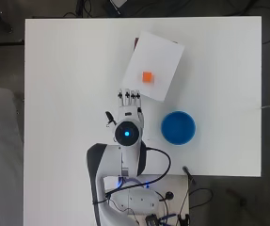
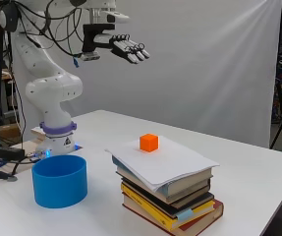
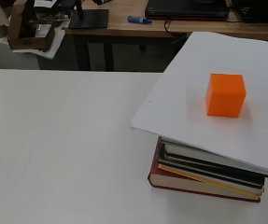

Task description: Teleoperate dual arm-hand system to pick and place objects

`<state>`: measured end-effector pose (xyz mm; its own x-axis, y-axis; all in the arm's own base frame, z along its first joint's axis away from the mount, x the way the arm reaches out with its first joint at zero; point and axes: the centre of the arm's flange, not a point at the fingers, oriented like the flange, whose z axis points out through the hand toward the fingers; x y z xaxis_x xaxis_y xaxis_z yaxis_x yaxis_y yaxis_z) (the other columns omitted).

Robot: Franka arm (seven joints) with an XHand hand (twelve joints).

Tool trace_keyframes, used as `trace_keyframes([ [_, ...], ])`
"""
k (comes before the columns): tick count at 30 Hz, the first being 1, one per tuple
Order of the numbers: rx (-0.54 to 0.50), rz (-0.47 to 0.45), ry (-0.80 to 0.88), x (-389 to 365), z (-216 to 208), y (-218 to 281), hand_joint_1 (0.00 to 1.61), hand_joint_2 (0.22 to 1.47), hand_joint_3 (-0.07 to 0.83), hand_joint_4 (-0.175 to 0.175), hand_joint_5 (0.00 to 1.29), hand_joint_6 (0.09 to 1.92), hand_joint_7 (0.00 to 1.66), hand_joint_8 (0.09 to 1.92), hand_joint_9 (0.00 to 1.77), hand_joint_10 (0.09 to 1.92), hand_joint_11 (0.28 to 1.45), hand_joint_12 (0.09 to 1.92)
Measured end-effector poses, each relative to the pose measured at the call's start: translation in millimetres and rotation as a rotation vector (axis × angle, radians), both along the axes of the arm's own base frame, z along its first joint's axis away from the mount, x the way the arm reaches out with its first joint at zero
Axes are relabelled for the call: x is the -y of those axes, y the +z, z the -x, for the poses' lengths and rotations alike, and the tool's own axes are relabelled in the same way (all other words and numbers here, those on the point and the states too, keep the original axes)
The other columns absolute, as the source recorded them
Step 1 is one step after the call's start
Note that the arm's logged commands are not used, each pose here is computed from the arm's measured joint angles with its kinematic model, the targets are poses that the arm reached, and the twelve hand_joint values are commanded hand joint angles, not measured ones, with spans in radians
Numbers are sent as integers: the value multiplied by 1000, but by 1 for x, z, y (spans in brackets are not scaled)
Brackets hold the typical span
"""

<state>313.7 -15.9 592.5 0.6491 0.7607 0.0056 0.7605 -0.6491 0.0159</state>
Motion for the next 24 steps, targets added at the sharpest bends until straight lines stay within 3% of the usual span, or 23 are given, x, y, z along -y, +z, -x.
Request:
trace_keyframes([
  [4, 10, 0, -111, 48, -13, -3, 229, 1070, 5, 75, 231, 87, 281, 87, 401, 87, 432, 87],
  [8, 2, 48, -191, 69, -39, -24, 238, 1066, -2, 83, 285, 87, 318, 87, 450, 87, 458, 87],
  [13, 116, 34, -262, 85, -61, -50, 176, 1035, -11, 89, 267, 87, 335, 87, 463, 87, 470, 87],
  [16, 168, 33, -333, 90, -73, -79, 223, 997, -20, 91, 188, 87, 262, 87, 416, 87, 472, 87],
  [20, 213, 22, -377, 97, -84, -114, 234, 980, -18, 84, 177, 87, 252, 87, 414, 87, 476, 87],
  [24, 153, 30, -357, 101, -102, -151, 236, 966, -17, 73, 179, 87, 249, 87, 398, 87, 470, 87],
])
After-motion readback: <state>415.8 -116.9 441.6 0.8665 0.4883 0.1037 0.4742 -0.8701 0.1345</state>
